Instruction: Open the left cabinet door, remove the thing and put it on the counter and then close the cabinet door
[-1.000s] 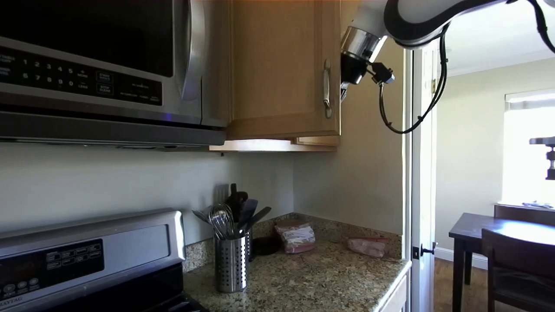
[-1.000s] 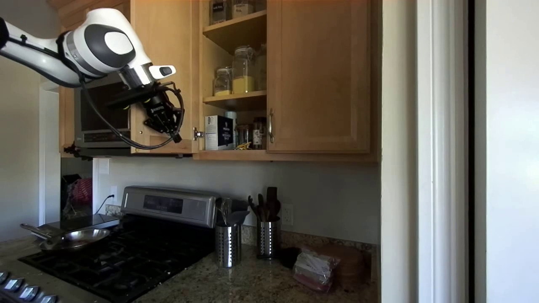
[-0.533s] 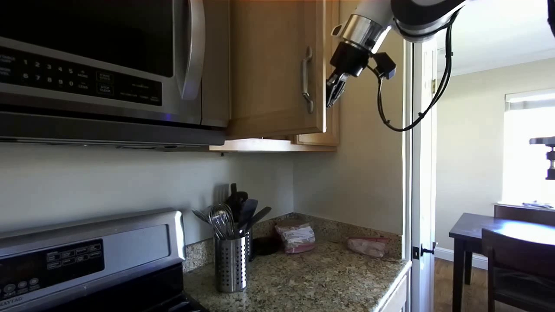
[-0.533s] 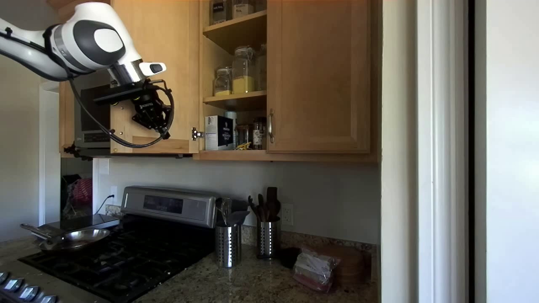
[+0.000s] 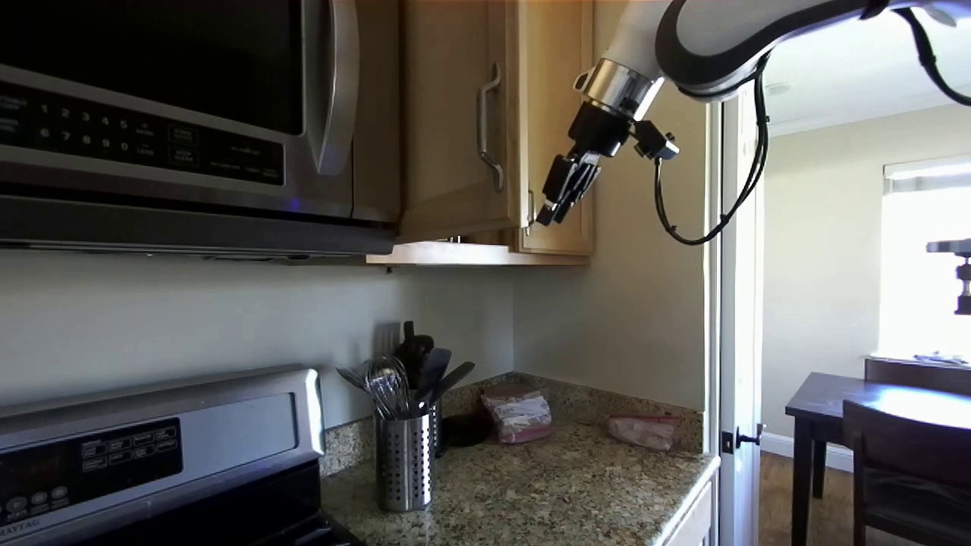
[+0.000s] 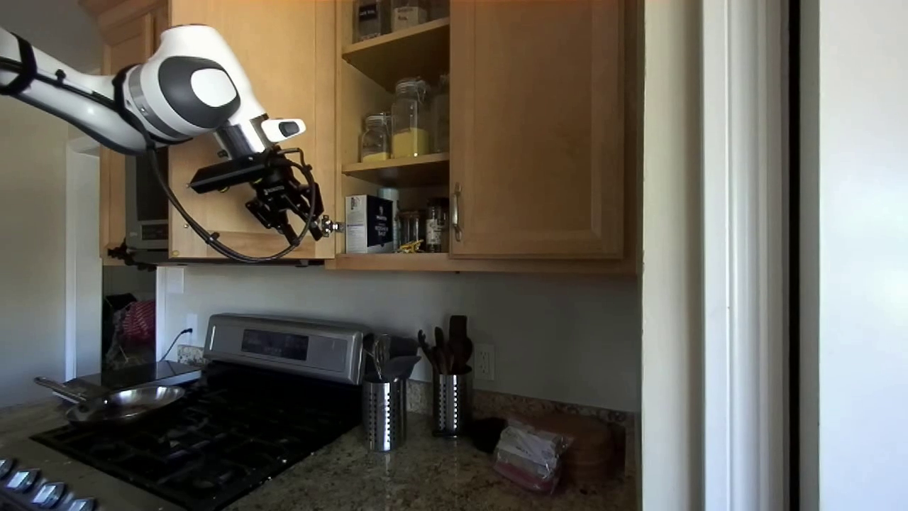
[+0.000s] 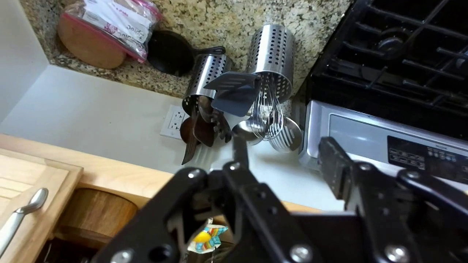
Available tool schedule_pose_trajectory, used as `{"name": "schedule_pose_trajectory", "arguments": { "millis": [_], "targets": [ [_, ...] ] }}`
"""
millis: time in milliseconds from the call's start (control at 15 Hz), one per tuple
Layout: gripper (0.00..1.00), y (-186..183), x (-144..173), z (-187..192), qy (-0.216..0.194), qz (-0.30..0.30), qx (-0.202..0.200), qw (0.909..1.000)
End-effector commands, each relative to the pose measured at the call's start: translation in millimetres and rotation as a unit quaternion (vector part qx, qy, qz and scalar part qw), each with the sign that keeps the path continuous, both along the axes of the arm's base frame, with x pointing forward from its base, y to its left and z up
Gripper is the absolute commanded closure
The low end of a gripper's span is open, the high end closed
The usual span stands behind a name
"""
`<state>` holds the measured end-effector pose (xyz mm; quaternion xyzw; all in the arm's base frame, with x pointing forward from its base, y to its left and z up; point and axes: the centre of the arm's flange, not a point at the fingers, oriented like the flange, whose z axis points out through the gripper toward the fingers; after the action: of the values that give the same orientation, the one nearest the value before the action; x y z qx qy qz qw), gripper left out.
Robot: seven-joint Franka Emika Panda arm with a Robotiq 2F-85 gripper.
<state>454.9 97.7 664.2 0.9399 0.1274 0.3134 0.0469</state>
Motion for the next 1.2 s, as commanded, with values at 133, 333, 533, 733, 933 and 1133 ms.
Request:
{"name": "schedule_pose_trajectory", "arguments": {
  "millis": [133,333,533,733,933,1133],
  "targets": [
    [0.02,-8.6,44.5,6.4,-0.029,-0.008,0.008,0.9995],
    [0.00,-14.2,75.4,9.5,-0.029,-0.007,0.005,0.9995],
    [0.00,-21.4,106.6,9.2,-0.026,-0.010,0.008,0.9996],
    [0.00,-33.1,148.9,3.3,-0.025,-0.010,0.017,0.9995],
    [0.00,-44.0,186.0,0.0,-0.022,-0.008,0.030,0.9993],
    [0.00,-54.7,220.1,0.6,-0.026,-0.007,0.047,0.9985]
  ]
}}
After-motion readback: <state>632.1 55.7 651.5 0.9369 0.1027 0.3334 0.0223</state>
